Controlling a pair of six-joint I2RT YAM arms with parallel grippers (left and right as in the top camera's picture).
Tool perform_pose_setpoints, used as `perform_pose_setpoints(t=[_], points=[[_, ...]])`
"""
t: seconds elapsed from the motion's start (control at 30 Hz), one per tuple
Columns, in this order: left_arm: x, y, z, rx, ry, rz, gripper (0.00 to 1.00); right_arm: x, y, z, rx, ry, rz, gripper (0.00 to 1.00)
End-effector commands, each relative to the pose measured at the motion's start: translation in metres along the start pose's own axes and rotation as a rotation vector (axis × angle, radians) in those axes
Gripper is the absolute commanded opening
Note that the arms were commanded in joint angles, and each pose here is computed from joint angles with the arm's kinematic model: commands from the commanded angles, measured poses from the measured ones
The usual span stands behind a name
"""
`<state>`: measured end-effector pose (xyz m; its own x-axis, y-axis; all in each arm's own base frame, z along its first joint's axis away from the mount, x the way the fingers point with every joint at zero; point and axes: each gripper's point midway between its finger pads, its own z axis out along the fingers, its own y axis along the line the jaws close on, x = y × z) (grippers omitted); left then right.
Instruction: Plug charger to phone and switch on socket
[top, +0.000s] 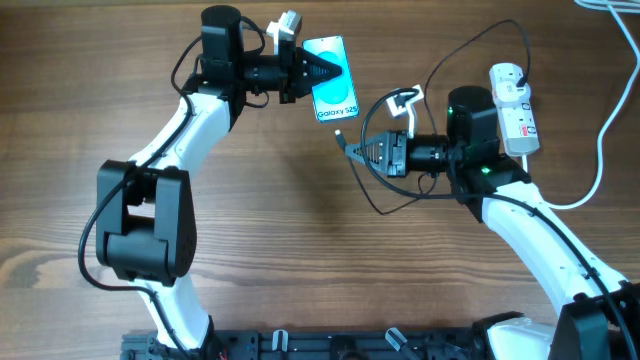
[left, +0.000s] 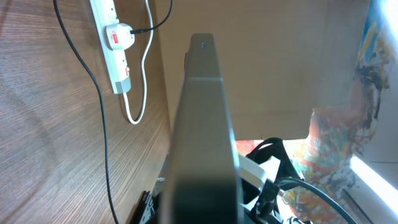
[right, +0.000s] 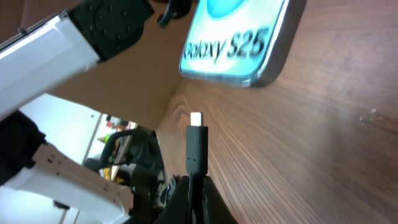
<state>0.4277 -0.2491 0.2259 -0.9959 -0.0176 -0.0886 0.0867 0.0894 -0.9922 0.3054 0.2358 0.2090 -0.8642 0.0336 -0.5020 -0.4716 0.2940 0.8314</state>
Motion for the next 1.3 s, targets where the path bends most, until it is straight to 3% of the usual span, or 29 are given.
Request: perform_pose_setpoints(t=[0.0, 0.57, 1.27], points=[[0.001, -0.007, -0.003, 0.016, 0.016, 0.011, 0.04, -0.011, 0.005, 0.0, -0.003, -0.038, 0.023, 0.04], [0.001, -0.007, -0.003, 0.016, 0.016, 0.011, 0.04, -0.018, -0.006, 0.0, 0.053, -0.081, 0.096, 0.04], [0.0, -0.007, -0.004, 0.016, 0.012, 0.014, 0.04, -0.007, 0.002, 0.0, 0.004, -0.025, 0.117, 0.04]])
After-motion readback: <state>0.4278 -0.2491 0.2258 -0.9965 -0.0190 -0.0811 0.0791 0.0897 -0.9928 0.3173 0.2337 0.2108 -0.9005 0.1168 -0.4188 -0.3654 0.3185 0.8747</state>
